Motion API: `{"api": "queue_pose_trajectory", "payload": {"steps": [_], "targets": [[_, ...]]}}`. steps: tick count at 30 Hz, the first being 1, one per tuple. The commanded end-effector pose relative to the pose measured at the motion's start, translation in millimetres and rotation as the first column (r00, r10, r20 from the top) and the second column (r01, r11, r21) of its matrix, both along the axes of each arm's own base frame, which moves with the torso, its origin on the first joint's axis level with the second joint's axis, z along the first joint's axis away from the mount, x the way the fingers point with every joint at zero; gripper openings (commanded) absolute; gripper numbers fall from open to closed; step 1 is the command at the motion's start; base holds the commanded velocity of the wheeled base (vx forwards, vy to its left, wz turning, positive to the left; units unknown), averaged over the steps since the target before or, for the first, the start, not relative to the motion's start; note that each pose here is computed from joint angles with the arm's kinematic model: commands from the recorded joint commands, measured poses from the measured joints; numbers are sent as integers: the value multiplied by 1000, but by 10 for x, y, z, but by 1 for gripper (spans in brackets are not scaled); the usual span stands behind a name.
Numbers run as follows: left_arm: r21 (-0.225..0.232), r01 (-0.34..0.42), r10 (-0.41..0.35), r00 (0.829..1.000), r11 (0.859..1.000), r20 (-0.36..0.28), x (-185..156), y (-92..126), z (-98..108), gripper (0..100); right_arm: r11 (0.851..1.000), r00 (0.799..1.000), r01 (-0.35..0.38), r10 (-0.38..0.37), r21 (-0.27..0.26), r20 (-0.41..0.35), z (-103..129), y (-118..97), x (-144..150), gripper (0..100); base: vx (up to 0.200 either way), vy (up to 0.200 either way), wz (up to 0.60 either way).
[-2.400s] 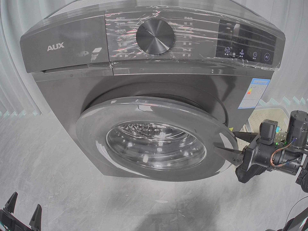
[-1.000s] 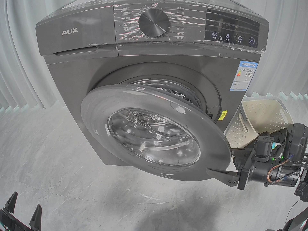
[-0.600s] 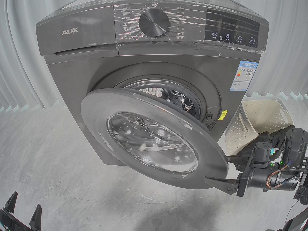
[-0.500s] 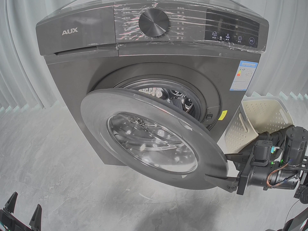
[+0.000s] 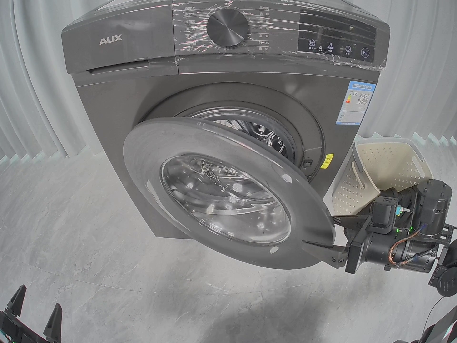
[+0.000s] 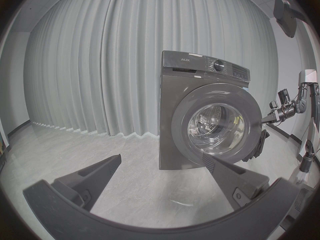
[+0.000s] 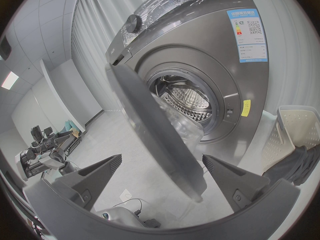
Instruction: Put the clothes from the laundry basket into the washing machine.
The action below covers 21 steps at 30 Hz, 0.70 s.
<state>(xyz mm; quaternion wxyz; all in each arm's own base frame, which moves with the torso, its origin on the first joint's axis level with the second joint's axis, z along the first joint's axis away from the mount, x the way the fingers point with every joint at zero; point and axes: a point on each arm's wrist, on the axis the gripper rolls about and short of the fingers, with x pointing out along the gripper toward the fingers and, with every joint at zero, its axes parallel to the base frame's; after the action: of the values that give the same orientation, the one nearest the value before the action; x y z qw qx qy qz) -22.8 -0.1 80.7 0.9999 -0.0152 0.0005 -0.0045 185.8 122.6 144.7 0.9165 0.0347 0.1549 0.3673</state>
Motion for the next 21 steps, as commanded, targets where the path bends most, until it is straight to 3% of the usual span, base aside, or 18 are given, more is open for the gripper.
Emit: {"api": "queue_pose_trajectory", "payload": {"steps": [1,6,14,21], "targets": [[0,0,0,1000,1000,2,-2,0,-48,100,1000,999,-11,10,-23,-30,-142,24,6,100,0,0,0],[0,0,0,1000,1000,1,-2,0,-49,100,998,997,-65,63,-27,-46,-208,77,-138,100,0,0,0],[1,0,0,1000,1000,1,-2,0,-49,100,999,999,-48,48,-3,0,-127,105,-56,100,0,0,0],[0,0,0,1000,1000,1,-2,0,-49,100,999,999,-49,49,-19,-19,-198,195,38,100,-171,0,0]]}}
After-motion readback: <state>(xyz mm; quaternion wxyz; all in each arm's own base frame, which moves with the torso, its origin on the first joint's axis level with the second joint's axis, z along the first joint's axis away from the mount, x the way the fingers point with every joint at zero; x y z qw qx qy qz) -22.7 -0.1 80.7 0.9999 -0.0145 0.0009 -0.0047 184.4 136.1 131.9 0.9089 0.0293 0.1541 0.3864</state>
